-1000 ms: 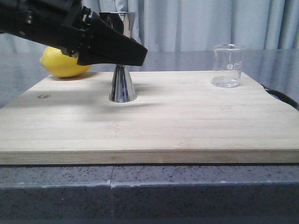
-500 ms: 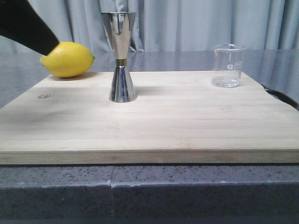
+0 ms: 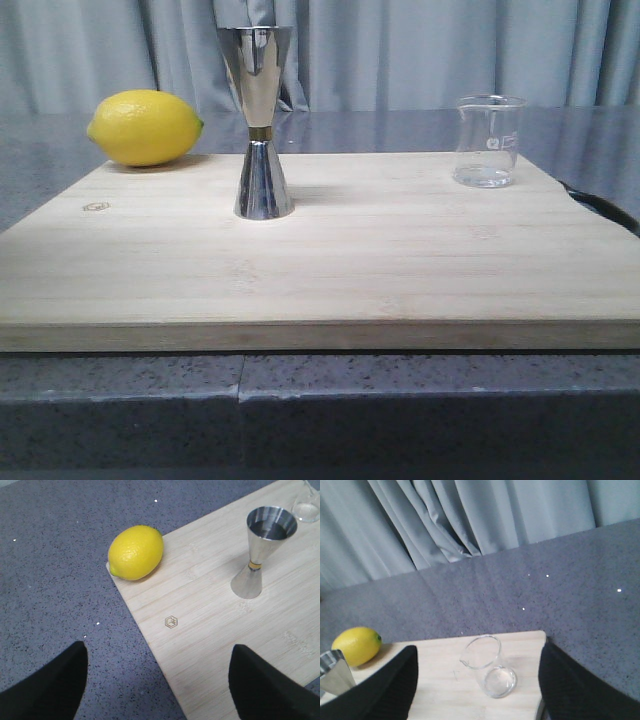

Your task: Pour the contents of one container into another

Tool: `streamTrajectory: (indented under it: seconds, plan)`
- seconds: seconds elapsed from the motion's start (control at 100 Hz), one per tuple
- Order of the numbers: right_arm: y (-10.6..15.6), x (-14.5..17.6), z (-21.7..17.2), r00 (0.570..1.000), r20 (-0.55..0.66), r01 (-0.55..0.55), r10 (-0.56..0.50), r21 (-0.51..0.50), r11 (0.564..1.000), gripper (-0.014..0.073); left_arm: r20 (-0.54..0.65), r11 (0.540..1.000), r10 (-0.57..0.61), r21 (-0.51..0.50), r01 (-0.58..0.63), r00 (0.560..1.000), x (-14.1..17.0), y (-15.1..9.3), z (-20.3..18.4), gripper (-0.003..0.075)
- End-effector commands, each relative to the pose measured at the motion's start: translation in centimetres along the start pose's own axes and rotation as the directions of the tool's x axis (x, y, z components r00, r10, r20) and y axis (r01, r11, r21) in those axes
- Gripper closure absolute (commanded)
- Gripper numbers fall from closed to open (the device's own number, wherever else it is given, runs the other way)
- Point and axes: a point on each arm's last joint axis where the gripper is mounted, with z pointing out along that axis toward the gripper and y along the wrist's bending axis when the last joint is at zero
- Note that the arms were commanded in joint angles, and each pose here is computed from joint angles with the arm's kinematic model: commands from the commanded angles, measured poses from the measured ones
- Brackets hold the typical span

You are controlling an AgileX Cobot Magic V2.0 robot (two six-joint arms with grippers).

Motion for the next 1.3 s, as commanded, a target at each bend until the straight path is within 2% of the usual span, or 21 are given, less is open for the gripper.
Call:
streamTrajectory:
  seconds: [0.0,0.17,0.37,0.56,0.63,0.72,0.85,0.99,1.1,1.29]
  plan:
    - [0.4,-1.6,-1.3,0.994,0.103,-0.026,0.025,0.015,1.0,0.0136,0.095,0.998,-0.062,-0.011,0.064,0.993,-0.3,-0.2,-1.4,0.0205]
    - [1.1,-2.1,-4.2,0.975,0.218,-0.041,0.042,-0.011,0.999,0.0136,0.182,0.987,-0.152,-0.02,0.158,0.972,1.2,-0.5,-2.4,0.0205]
    - [0.7,-0.9,-7.2,0.927,0.343,-0.154,0.151,-0.018,0.988,0.0136,0.263,0.975,-0.204,-0.034,0.221,0.943,3.4,-0.6,-2.0,0.0205]
    - [0.8,-0.5,-9.2,0.895,0.423,-0.142,0.142,-0.032,0.989,0.0139,0.314,0.973,-0.203,-0.045,0.228,0.928,4.4,-0.5,-0.9,0.0206]
    - [0.7,-0.5,-9.4,0.888,0.438,-0.142,0.14,-0.028,0.99,0.0184,0.333,0.972,-0.201,-0.047,0.23,0.921,4.4,-0.4,-0.8,0.0218]
    - [0.7,-0.5,-9.4,0.888,0.438,-0.142,0.14,-0.028,0.99,0.0323,0.351,0.972,-0.197,-0.05,0.229,0.915,4.2,-0.3,-0.8,0.0279]
    - [0.7,-0.5,-9.4,0.888,0.438,-0.14,0.138,-0.027,0.99,0.0526,0.354,0.972,-0.197,-0.05,0.229,0.914,4.2,-0.3,-0.9,0.0432]
    - [0.7,-0.6,-9.5,0.887,0.441,-0.142,0.138,-0.024,0.99,0.0663,0.358,0.972,-0.196,-0.05,0.229,0.913,4.1,-0.3,-0.9,0.0612]
    - [0.6,-0.6,-9.5,0.882,0.452,-0.147,0.137,-0.014,0.989,0.0666,0.386,0.972,-0.191,-0.053,0.228,0.902,3.9,-0.2,-1.0,0.0741]
    - [0.6,-0.6,-9.5,0.884,0.448,-0.141,0.133,-0.015,0.99,0.0666,0.403,0.973,-0.176,-0.064,0.22,0.898,3.8,-0.2,-1.0,0.0739]
